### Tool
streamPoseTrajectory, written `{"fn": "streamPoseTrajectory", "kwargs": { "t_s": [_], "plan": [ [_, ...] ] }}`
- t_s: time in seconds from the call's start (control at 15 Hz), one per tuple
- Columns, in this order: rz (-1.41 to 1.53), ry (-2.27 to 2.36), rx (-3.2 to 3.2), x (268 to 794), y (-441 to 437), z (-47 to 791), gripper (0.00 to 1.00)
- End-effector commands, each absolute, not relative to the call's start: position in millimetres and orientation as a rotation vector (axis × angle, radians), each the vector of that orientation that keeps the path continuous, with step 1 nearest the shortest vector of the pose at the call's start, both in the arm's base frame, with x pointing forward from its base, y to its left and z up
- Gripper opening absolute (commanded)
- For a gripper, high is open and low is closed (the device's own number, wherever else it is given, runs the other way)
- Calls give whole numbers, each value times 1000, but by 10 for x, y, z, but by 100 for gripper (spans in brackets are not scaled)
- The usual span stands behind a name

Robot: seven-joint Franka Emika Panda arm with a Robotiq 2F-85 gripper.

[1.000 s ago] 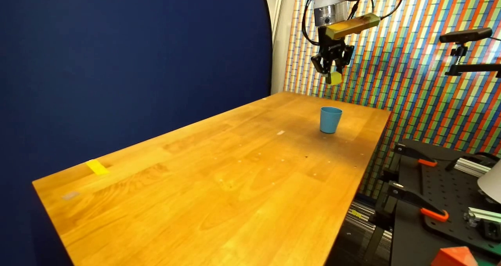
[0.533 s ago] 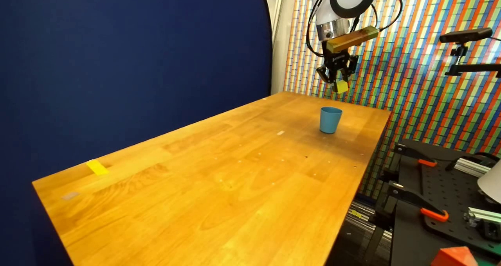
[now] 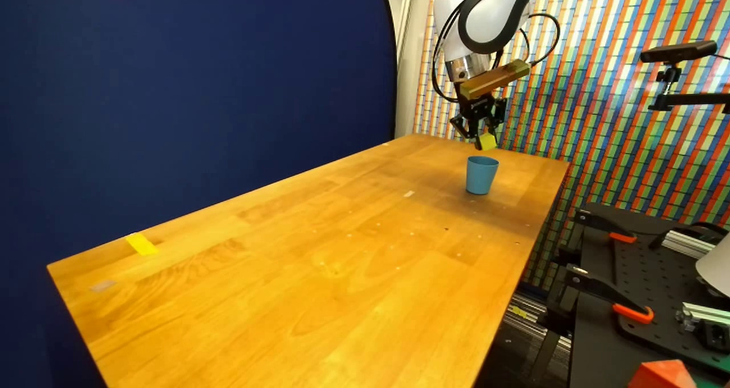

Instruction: Place the yellow cube inside the blue cup

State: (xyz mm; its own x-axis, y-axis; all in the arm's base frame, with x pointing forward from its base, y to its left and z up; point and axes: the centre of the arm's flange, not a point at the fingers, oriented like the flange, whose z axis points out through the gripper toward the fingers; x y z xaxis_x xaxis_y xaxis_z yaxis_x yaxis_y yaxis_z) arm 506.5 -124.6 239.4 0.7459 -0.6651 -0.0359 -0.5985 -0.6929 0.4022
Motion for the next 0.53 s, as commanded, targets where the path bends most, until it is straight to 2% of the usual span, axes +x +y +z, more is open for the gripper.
{"fn": "streamPoseTrajectory", "kwargs": {
  "t_s": [0.0,0.27,0.47],
  "plan": [
    [-265,-967,2601,5198,-1304,2379,71],
    [-205,-920,2644,5105,-1205,2636,100],
    [-120,-888,2665,5045,-1111,2952,100]
  ]
}}
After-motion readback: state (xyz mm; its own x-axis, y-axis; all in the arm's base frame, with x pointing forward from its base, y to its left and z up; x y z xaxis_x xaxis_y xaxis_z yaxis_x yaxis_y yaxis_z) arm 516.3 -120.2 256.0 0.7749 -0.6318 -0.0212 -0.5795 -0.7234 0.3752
